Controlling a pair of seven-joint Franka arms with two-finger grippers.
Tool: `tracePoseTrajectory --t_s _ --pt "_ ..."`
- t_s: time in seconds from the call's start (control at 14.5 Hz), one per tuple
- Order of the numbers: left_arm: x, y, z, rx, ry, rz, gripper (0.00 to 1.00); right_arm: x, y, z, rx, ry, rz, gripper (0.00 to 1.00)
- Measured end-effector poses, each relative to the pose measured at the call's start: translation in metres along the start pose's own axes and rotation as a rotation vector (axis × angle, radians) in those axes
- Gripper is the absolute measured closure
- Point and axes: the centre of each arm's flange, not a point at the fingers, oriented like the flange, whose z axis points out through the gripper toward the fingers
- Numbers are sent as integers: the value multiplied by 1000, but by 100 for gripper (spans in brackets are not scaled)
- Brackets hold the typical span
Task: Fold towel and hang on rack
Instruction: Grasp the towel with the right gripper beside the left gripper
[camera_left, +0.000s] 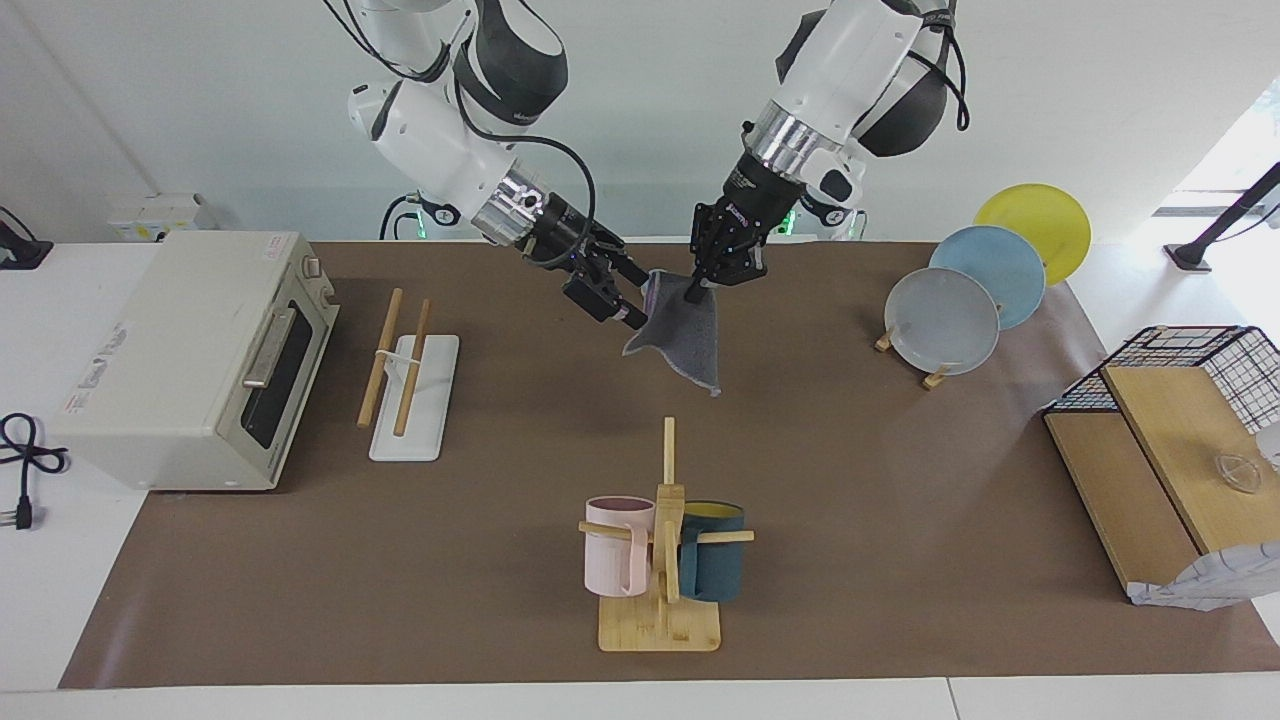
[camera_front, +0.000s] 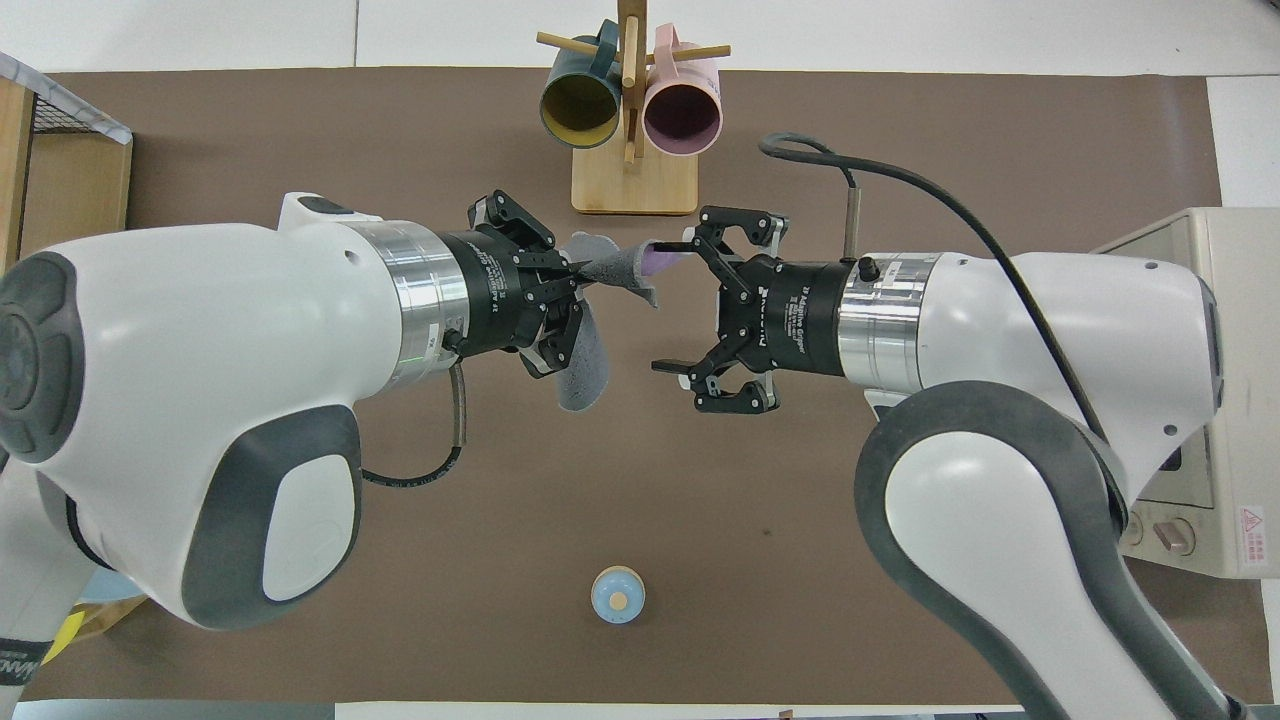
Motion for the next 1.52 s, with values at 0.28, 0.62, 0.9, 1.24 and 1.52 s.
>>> tracePoseTrajectory --t_s 0.28,0.62,0.9,1.24,1.52 --pt "1 0 1 -1 0 -4 97 -9 7 11 1 -1 -16 0" --pt "1 -1 0 -2 0 -4 97 2 -3 2 25 8 -4 0" --pt "2 -1 1 0 2 -5 97 7 -10 -3 58 17 -13 0" --pt "2 -1 2 0 3 -6 97 5 -15 -3 100 24 -17 0" --pt "3 -1 2 0 3 -6 97 6 -24 5 131 31 -18 0"
